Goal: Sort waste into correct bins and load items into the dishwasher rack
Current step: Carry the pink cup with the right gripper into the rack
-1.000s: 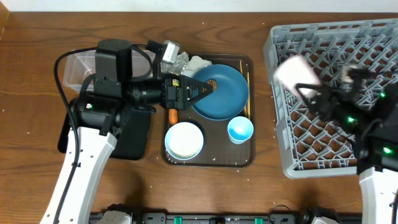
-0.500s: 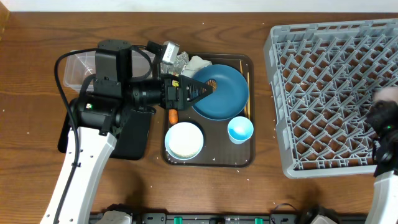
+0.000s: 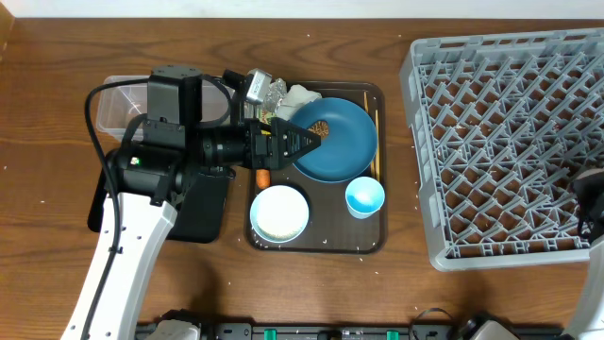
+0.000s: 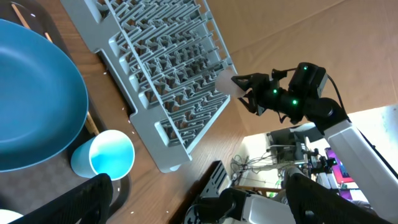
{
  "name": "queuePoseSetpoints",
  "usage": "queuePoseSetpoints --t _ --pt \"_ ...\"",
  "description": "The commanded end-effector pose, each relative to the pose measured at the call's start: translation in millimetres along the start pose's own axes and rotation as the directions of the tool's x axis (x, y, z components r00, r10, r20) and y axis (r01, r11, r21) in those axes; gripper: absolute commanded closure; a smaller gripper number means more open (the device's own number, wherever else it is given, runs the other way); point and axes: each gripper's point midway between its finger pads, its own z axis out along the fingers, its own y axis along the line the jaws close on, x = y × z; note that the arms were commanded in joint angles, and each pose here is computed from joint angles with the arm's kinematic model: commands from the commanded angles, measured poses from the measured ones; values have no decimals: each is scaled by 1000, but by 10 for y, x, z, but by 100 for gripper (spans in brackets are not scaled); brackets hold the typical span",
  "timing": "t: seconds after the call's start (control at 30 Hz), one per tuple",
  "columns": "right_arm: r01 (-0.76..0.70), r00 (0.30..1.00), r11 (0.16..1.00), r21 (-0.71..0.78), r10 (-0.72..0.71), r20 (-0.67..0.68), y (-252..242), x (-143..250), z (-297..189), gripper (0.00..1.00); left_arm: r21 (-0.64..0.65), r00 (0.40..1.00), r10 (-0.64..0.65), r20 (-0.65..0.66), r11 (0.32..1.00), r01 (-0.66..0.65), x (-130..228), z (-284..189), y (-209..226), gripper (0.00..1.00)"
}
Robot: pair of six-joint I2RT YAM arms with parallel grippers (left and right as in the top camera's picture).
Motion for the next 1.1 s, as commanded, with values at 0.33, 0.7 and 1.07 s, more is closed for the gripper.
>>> queuePoseSetpoints --t 0.33,0.7,1.07 --pt "-25 995 993 -112 14 -100 175 165 -177 50 -28 1000 25 14 999 -24 -36 -15 38 10" --pt "-18 992 1000 -7 17 -125 -27 247 -123 41 -70 1000 4 17 998 -2 -23 -18 118 10" --pt "3 979 946 -325 -69 -194 583 256 -391 28 -153 999 34 -27 987 -38 116 42 236 10"
